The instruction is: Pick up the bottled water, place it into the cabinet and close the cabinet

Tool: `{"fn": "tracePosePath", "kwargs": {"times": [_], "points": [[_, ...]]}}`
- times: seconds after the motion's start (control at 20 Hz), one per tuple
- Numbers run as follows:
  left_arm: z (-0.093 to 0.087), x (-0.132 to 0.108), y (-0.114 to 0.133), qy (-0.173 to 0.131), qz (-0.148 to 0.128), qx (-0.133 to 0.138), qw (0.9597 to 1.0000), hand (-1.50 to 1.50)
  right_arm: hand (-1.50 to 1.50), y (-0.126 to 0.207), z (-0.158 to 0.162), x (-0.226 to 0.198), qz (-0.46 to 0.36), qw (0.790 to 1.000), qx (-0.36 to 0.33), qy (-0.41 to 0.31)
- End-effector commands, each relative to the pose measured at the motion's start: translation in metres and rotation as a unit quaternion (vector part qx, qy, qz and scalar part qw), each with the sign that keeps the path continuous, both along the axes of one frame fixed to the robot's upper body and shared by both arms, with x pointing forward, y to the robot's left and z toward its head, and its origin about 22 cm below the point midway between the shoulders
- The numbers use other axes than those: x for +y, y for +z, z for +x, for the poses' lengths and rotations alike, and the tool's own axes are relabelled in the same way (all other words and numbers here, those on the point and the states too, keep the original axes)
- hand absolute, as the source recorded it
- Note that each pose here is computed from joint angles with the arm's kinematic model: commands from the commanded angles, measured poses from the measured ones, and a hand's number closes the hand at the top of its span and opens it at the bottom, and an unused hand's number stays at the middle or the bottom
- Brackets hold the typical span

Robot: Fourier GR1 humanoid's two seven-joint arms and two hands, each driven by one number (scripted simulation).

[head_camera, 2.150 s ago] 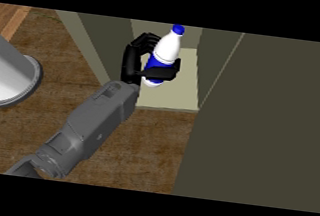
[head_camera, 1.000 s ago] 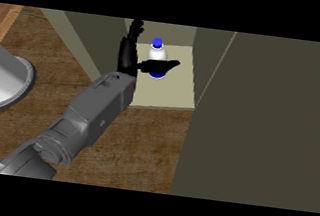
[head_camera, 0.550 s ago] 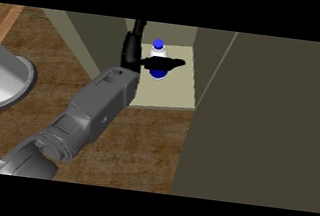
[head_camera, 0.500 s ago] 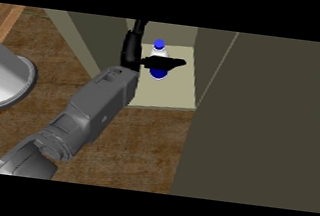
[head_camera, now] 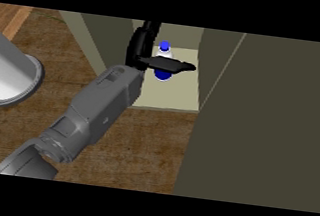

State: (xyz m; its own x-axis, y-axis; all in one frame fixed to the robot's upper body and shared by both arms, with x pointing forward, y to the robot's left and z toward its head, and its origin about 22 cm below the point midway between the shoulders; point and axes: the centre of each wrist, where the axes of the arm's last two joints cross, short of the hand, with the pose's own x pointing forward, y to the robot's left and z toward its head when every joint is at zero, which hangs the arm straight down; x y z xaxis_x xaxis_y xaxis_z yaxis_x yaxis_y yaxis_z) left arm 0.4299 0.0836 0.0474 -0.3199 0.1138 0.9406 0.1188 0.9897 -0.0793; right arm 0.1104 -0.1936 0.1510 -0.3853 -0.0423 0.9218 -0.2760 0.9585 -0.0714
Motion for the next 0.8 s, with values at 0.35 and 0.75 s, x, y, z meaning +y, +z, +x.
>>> {"fn": "tracePosePath", "kwargs": {"times": [0.35,0.75], "points": [[-0.034,-0.013,-0.002,-0.056,-0.067,0.016,0.9960,-1.50,-1.50,0.016,-0.014,-0.007,-0.001,1.000,-0.011,-0.012],[-0.092,0.020,-0.040,-0.060,-0.075,0.033,0.9948,1.50,-1.50,0.027,-0.016,-0.009,-0.086,0.996,-0.016,0.020]]}}
